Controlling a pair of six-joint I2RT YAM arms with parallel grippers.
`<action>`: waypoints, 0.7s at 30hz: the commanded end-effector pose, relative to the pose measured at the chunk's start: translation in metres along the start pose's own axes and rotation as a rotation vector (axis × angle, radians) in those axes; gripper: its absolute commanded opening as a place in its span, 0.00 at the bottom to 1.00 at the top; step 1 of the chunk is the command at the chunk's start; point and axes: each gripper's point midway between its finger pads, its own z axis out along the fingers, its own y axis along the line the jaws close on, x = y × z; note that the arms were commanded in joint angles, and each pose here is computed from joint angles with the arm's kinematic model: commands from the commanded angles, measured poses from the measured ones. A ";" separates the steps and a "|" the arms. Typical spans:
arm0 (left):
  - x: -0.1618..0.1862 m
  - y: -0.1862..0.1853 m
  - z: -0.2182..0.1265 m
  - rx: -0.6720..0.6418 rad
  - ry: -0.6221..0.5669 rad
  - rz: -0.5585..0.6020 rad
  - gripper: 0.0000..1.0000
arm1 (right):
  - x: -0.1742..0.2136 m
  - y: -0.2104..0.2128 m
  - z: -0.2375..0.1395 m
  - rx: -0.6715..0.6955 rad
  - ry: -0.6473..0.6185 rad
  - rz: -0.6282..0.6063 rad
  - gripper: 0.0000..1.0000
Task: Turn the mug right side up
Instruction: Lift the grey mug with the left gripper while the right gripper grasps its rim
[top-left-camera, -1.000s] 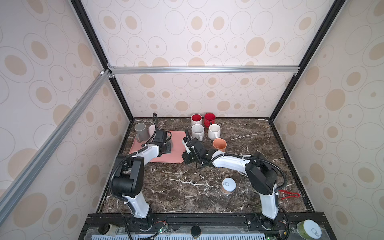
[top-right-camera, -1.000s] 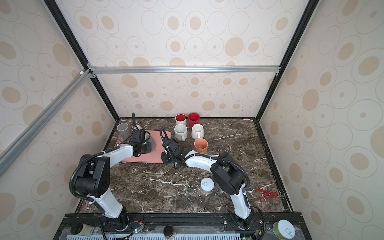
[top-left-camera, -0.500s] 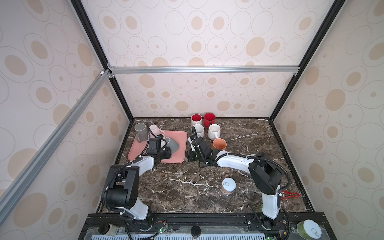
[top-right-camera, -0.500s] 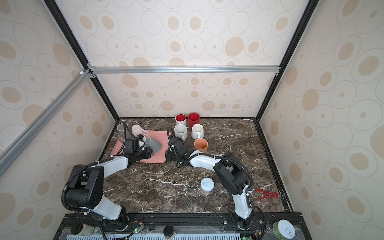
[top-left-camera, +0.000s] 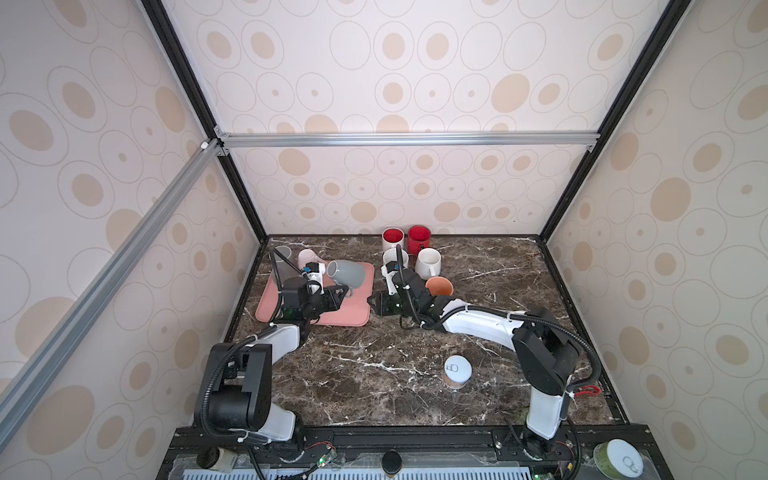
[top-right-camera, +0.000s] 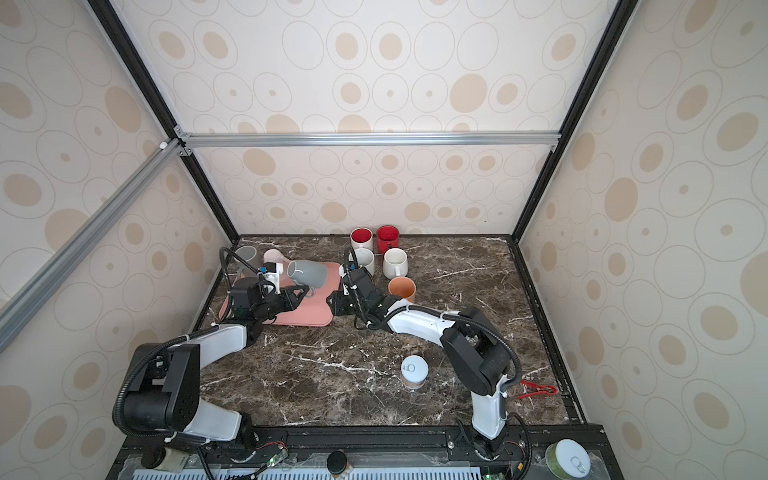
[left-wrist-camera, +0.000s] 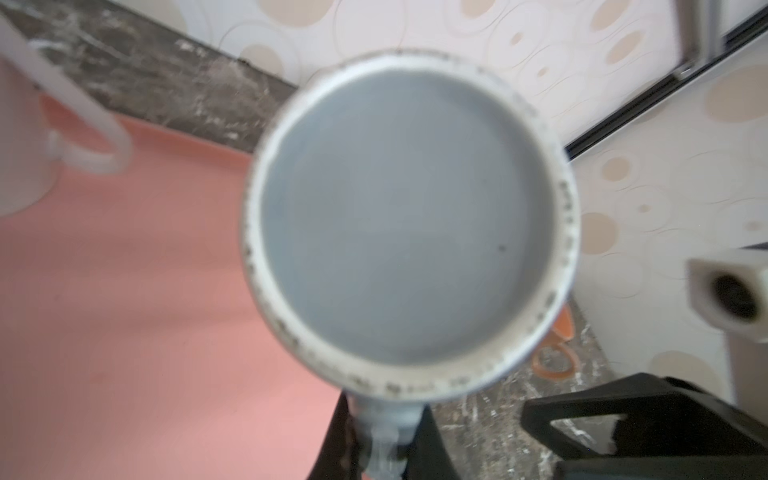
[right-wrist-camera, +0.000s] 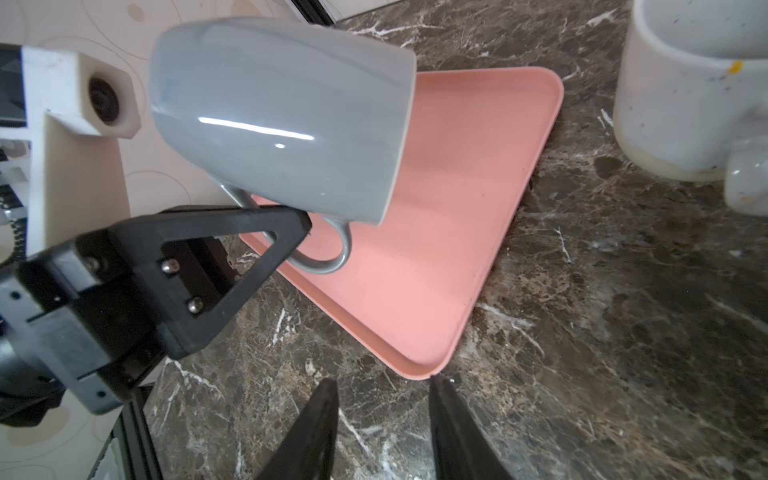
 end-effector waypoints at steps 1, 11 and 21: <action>-0.059 -0.064 -0.027 0.253 -0.185 0.104 0.00 | -0.039 0.037 -0.038 -0.125 -0.109 -0.014 0.40; -0.107 -0.148 -0.095 0.681 -0.326 0.110 0.00 | -0.087 0.122 -0.102 -0.475 -0.253 -0.121 0.46; -0.123 -0.186 -0.127 0.866 -0.338 0.114 0.00 | -0.106 0.165 -0.111 -0.685 -0.229 -0.063 0.40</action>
